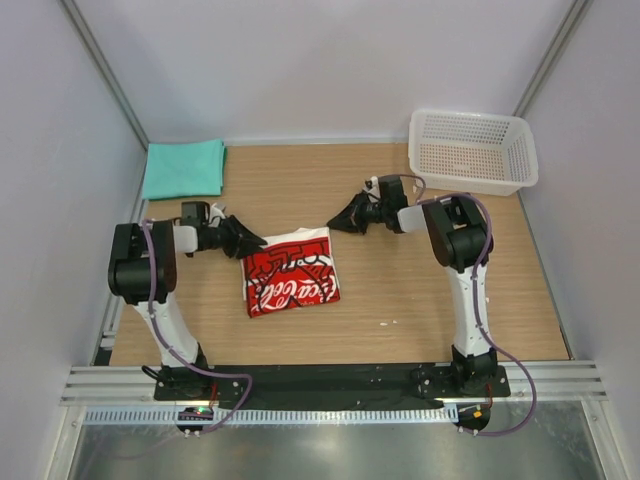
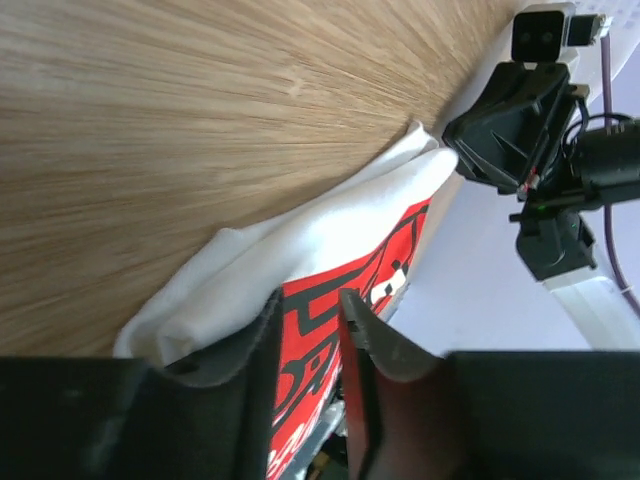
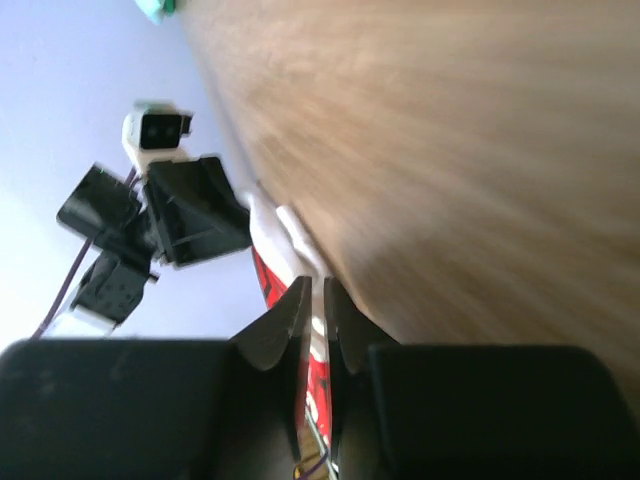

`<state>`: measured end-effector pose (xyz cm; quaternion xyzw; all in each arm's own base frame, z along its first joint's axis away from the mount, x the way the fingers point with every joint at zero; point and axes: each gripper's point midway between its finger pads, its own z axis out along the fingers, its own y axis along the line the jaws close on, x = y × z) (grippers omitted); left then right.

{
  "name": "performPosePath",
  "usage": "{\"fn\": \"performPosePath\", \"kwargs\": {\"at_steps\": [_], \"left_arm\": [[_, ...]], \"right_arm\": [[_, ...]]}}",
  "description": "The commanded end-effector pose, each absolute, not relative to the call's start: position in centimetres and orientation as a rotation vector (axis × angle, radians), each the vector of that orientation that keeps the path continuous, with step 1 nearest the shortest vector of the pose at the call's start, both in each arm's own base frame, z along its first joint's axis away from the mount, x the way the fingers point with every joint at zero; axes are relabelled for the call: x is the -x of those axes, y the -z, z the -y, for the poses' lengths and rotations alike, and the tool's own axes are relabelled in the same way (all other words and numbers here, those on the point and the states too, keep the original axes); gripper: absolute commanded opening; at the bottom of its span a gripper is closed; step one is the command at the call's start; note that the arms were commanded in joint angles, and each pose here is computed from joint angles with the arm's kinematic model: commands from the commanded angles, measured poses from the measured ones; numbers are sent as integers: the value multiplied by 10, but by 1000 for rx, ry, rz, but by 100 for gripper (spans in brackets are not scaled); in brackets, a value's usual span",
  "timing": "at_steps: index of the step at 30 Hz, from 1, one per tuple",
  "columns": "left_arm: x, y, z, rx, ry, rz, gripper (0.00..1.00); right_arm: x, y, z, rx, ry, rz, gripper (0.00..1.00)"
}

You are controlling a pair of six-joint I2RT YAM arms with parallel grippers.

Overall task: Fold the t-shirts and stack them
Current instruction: Fold the tshirt

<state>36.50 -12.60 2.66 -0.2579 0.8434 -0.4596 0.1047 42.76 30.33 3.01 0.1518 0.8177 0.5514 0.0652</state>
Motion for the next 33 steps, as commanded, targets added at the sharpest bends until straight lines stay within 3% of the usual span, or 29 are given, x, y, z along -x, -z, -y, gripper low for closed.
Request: {"fn": "performPosePath", "kwargs": {"at_steps": [1, 2, 6, 8, 11, 12, 19, 25, 33], "left_arm": [[-366, -57, 116, 648, 1299, -2439, 36], [-362, -65, 118, 640, 1305, -2436, 44], [-340, -108, 122, 588, 1327, -2400, 52], [-328, -127, 126, 567, 1352, -2367, 45], [-301, -118, 129, 649, 1365, -2398, 28], [-288, -106, 130, 689, 1368, -2426, 27], [-252, -55, 128, 875, 1314, -2554, 10], [-240, -19, 108, 972, 1087, -2670, 6], [-243, -20, 103, 936, 1033, -2687, 12]], "right_arm": [[-433, -30, -281, -468, -1519, -2539, 16], [-433, -37, -277, -428, -1463, -2565, 18], [-426, -74, -273, -184, -1256, -2631, 27], [-409, -88, -276, -98, -1199, -2660, 32], [-378, -94, -293, -7, -1224, -2701, 34], [-366, -95, -300, 22, -1256, -2705, 34], [-273, -82, -366, 239, -1539, -2761, 25], [-255, -33, -341, 124, -1557, -2835, 14], [-251, -17, -276, -113, -1511, -2846, 14]]}}
